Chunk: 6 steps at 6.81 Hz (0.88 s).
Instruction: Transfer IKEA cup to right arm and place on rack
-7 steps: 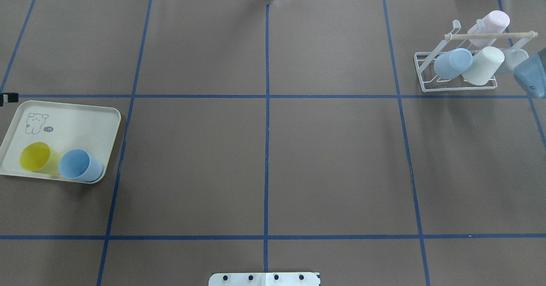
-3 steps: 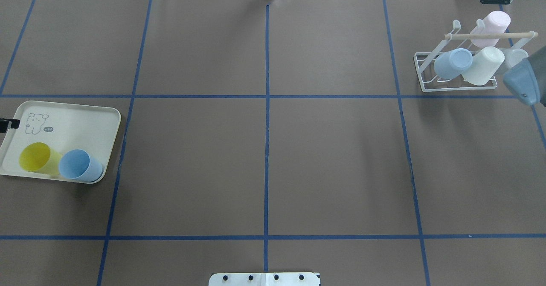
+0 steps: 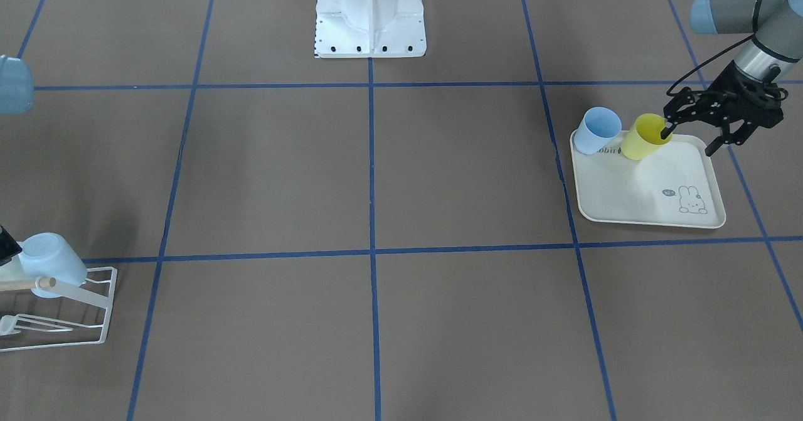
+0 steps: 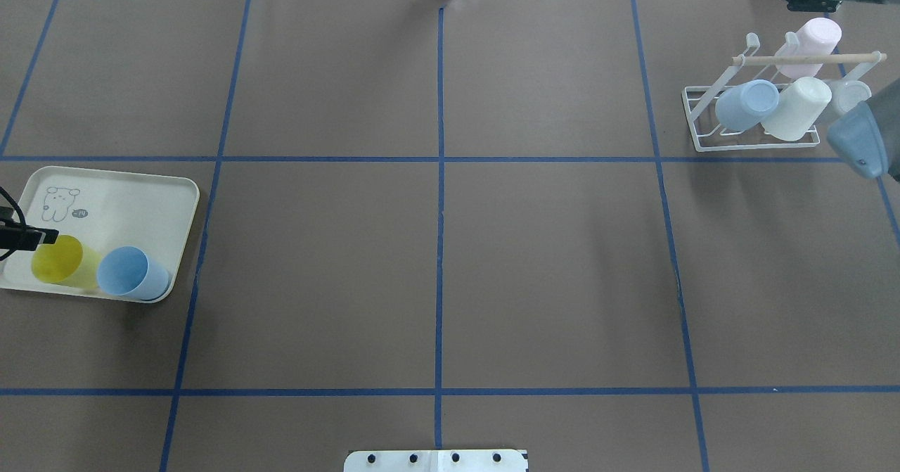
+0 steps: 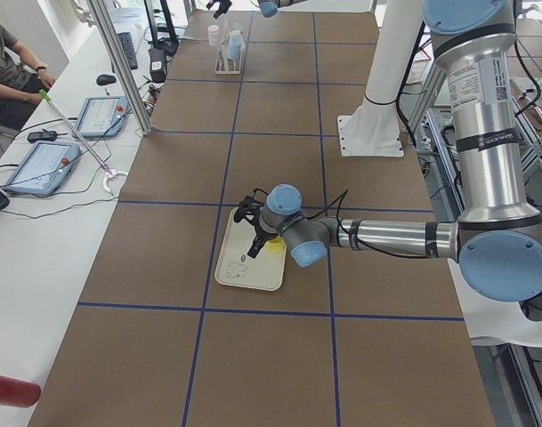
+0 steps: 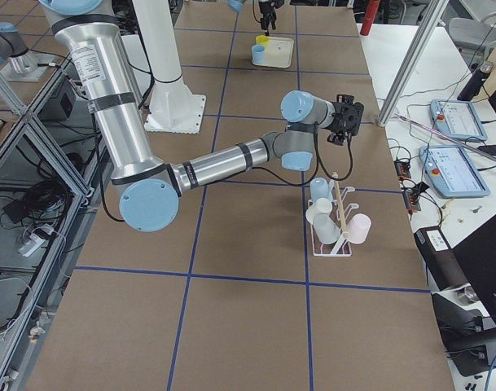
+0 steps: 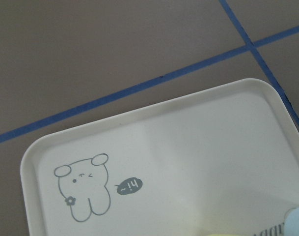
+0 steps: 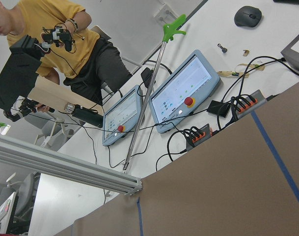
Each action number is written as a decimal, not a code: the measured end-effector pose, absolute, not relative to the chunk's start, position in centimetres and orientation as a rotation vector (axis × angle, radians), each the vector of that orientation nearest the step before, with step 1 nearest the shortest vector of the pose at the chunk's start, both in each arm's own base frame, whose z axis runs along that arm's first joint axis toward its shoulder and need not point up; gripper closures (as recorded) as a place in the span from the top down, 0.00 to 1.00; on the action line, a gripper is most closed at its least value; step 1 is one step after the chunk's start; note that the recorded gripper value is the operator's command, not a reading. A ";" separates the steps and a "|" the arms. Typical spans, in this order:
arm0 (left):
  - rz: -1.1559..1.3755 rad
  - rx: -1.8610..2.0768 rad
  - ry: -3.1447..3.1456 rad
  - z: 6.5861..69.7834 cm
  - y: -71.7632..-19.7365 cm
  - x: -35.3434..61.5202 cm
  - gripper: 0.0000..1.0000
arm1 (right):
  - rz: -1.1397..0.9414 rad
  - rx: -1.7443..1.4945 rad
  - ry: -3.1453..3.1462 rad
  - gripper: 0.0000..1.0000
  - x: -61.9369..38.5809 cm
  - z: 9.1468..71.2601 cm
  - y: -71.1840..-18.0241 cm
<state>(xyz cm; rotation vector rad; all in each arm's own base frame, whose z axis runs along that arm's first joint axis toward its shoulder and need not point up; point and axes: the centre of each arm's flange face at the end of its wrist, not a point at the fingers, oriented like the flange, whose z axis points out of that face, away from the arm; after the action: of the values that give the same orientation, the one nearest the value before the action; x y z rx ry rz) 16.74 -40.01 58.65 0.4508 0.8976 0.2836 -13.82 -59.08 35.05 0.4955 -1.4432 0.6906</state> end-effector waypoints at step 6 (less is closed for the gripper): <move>0.325 0.415 0.899 59.3 -38.8 18.6 0.14 | 0.687 0.485 -1.436 1.00 -14.4 35.6 -59.1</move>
<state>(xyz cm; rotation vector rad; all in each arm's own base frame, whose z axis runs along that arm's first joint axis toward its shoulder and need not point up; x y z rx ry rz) 18.59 -38.77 59.33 0.4149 0.8994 0.3247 -14.39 -59.09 35.60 0.4853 -1.4362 0.6872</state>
